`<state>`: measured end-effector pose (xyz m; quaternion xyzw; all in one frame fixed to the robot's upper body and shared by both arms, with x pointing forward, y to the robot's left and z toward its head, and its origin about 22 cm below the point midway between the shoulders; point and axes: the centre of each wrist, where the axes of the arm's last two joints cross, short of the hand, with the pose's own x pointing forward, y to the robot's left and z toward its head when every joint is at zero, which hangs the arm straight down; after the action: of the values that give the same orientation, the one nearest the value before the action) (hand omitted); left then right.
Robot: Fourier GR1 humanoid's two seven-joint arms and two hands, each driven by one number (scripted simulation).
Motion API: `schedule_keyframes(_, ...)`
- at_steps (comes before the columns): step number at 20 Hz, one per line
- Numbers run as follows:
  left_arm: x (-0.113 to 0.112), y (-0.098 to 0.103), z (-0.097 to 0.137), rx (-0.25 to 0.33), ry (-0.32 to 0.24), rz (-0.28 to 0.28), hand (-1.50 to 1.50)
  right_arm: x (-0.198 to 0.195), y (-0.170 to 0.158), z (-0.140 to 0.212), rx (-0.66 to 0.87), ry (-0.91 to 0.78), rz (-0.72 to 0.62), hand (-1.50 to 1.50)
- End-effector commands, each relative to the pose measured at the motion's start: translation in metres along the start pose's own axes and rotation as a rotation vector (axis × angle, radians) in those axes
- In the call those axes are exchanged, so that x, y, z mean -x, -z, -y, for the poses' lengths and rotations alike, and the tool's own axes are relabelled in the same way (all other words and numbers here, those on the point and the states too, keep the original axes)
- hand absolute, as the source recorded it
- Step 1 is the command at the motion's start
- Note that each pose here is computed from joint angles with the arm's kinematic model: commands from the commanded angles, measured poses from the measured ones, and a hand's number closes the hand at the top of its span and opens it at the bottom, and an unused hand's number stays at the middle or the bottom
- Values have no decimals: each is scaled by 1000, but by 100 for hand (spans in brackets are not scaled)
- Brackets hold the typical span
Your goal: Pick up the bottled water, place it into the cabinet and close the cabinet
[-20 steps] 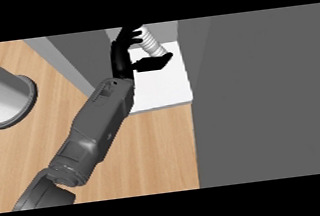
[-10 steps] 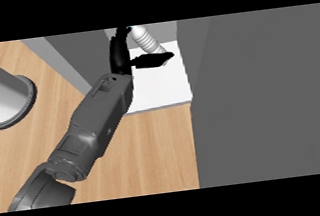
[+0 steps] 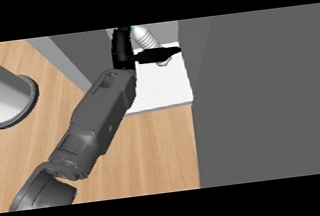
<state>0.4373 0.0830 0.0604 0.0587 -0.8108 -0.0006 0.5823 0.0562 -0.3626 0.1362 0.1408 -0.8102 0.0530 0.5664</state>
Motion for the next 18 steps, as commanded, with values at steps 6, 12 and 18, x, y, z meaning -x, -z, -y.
schedule_keyframes(6,0,-14,8,10,-91,22,-150,-9,12,-21,-14,-35,25,-150)
schedule_keyframes(12,20,-53,7,86,-197,-6,-150,-17,2,-18,-10,-52,-5,-150)
schedule_keyframes(18,6,-100,27,130,-265,-19,-150,-21,4,-13,24,-48,-23,-150)
